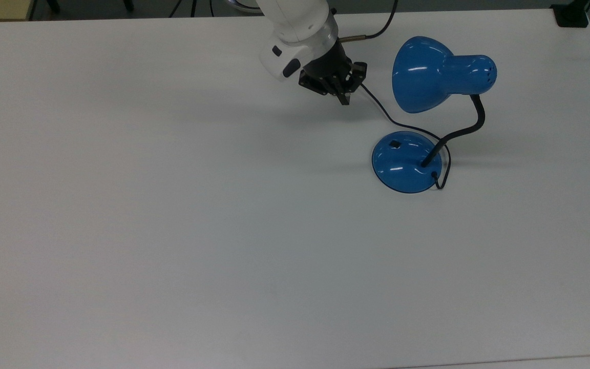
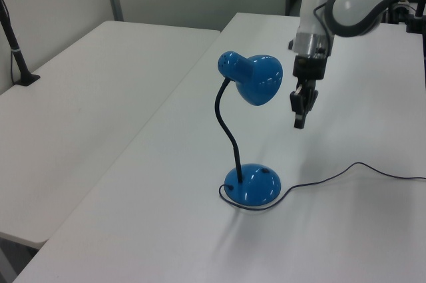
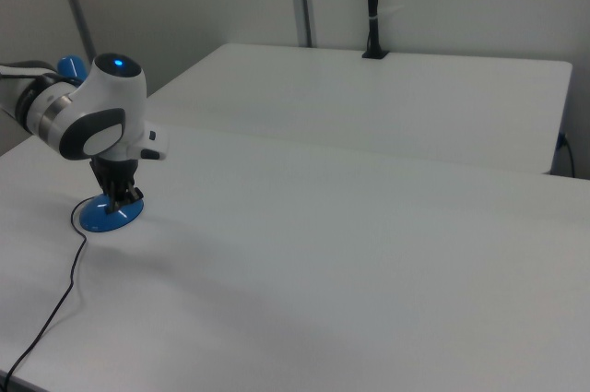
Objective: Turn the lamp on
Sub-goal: 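Move the gripper toward the blue lamp base beside the gooseneck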
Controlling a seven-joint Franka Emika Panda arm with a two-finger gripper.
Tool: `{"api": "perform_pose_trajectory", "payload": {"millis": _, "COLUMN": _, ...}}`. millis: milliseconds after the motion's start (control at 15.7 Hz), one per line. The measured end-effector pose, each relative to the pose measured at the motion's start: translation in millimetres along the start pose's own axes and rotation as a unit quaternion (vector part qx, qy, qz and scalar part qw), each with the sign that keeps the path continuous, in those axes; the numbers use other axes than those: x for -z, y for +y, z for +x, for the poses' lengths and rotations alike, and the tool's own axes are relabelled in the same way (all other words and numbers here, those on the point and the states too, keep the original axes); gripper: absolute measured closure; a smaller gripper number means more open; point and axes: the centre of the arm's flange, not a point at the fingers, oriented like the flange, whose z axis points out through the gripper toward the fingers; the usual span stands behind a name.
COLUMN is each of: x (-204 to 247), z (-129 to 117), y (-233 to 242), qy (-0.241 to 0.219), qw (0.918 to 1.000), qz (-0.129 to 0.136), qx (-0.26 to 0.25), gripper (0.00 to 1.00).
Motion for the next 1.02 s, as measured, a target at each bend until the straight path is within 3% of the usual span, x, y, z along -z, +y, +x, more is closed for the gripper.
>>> {"api": "perform_pose_trajectory", "payload": {"millis": 510, "x": -54, "z": 1, "y": -32, "qy": 0.039, "qw": 0.9984, "qz": 0.019, "qx": -0.036, "gripper": 0.99}}
{"api": "perform_pose_trajectory", "payload": {"millis": 1020, "x": -68, "z": 3, "y": -42, "qy": 0.056, "qw": 0.9962, "qz": 0.04, "qx": -0.052, "gripper": 0.99}}
